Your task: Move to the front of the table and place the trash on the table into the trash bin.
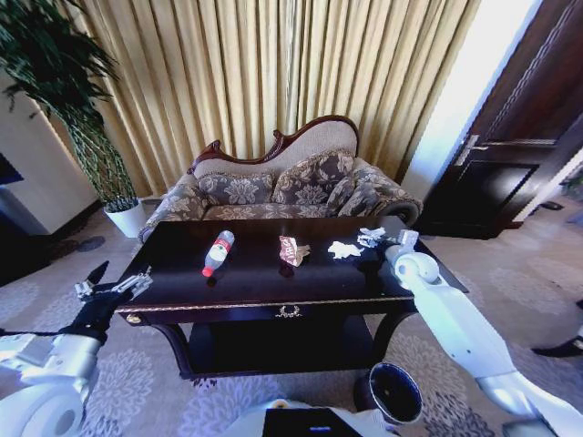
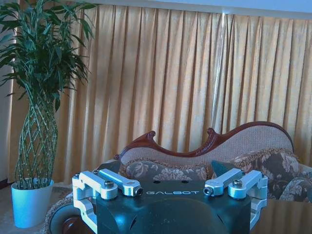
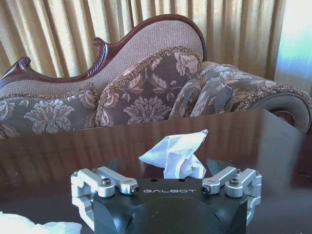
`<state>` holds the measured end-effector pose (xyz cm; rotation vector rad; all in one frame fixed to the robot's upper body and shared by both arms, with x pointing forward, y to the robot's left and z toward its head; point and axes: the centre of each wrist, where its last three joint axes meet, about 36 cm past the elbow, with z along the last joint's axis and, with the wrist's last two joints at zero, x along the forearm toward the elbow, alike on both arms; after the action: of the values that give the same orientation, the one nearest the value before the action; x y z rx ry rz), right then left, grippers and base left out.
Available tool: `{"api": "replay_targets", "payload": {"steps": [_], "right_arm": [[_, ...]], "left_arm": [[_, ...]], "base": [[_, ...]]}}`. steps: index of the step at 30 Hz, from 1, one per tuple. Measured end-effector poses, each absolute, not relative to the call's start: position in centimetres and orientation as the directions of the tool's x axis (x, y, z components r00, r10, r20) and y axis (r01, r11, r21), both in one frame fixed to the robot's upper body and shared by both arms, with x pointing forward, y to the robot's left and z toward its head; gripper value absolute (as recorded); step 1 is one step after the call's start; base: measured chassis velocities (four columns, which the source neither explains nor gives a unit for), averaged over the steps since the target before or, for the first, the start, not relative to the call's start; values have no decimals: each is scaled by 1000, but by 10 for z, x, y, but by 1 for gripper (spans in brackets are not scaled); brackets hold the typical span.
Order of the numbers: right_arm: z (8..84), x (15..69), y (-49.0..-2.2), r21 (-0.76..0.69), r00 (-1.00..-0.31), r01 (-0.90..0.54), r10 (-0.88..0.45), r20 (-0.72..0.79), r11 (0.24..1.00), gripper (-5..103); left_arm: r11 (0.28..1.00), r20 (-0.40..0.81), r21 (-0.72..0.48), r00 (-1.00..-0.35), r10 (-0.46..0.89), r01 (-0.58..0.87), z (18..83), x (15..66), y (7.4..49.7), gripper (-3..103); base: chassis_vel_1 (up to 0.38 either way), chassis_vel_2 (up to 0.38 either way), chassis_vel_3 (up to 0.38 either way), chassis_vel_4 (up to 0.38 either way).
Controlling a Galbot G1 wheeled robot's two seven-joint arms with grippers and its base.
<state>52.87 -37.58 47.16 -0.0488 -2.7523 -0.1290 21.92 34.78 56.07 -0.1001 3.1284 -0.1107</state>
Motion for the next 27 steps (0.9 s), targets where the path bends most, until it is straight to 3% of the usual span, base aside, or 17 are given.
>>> {"api": "replay_targets", "payload": {"steps": [4,7,8,12,18,21,27], "right_arm": [[470,529,-377,81,-927,54,20,376,995,92],[470,530,-378,78,-927,58,25,375,995,77],[470,530,-378,78,-927,58,25,375,995,77],[470,529,-381,77,-927,64,31,374,995,54],[469,528,-383,77,-926,70,36,375,995,38],[468,525,-384,78,-926,74,40,376,994,21],[467,523,-385,79,-926,76,42,375,994,5]], "left_arm": [[995,-10,-73,-998,-67,-66,560,219,348,100],[995,-16,-74,-998,-69,-67,558,219,349,100],[995,-16,-74,-998,-69,-67,558,219,349,100],[995,-22,-72,-998,-66,-65,559,219,349,100],[996,-30,-70,-998,-59,-57,561,219,348,100],[996,-33,-71,-998,-58,-55,562,219,347,100],[995,-31,-75,-998,-61,-59,561,218,347,100]], "base": [[0,0,0,0],[0,0,0,0],[0,0,0,0],[0,0,0,0],[0,0,0,0],[0,0,0,0],[0,0,0,0]]}}
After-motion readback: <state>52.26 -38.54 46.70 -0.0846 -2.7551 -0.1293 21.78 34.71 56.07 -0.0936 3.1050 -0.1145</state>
